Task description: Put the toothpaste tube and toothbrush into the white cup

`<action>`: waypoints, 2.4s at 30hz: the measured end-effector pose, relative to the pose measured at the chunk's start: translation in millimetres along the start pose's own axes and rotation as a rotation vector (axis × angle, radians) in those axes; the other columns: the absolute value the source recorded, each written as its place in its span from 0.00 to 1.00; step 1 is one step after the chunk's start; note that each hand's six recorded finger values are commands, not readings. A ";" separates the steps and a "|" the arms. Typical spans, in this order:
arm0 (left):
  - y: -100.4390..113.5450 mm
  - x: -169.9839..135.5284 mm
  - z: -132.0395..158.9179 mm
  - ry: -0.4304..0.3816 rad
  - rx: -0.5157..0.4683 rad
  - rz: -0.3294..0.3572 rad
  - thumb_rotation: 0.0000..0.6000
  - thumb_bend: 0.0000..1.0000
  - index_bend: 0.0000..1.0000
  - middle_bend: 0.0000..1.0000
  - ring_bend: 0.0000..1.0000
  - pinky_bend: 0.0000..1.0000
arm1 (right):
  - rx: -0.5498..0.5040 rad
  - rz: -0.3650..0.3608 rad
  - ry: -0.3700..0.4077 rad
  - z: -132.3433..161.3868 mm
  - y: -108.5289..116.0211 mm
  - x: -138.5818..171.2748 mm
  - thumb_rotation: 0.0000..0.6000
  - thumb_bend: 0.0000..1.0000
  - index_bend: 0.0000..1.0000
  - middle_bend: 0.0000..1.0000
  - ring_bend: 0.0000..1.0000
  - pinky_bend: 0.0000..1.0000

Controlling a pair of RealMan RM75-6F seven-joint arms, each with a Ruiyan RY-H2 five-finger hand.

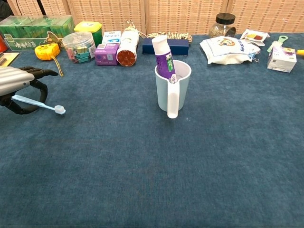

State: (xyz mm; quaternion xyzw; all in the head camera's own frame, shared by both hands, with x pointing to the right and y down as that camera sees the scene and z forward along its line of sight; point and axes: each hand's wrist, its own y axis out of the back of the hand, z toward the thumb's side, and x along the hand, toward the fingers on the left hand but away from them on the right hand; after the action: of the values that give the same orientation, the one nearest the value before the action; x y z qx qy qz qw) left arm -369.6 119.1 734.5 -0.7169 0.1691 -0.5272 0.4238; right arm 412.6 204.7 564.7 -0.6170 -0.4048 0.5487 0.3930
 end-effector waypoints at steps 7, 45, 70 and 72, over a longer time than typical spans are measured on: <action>15.7 -3.7 -0.4 -0.006 -0.027 0.039 1.00 0.48 0.60 0.00 0.00 0.00 | 0.001 0.002 0.001 0.5 -0.4 0.1 1.00 0.00 0.00 0.00 0.00 0.00; 103.4 6.6 134.8 -0.364 -1.066 0.232 1.00 0.47 0.62 0.00 0.00 0.00 | -0.004 0.007 -0.006 -3.3 -0.9 -0.8 1.00 0.00 0.00 0.00 0.00 0.00; 149.3 37.1 216.3 -0.477 -1.211 0.201 1.00 0.46 0.62 0.00 0.00 0.00 | -0.007 0.018 -0.021 -8.8 -3.2 -3.8 1.00 0.00 0.00 0.00 0.00 0.00; 146.8 42.8 221.7 -0.472 -1.214 0.187 1.00 0.46 0.62 0.00 0.00 0.00 | -0.008 0.019 -0.023 -9.7 -3.4 -4.3 1.00 0.00 0.00 0.00 0.00 0.00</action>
State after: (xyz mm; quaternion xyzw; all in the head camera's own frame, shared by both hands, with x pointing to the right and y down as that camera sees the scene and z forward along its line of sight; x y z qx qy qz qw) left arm -123.7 99.1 626.5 -0.9073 0.4005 -0.1277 0.0140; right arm 421.8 201.5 570.2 -0.6160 -0.4056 0.5577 0.3807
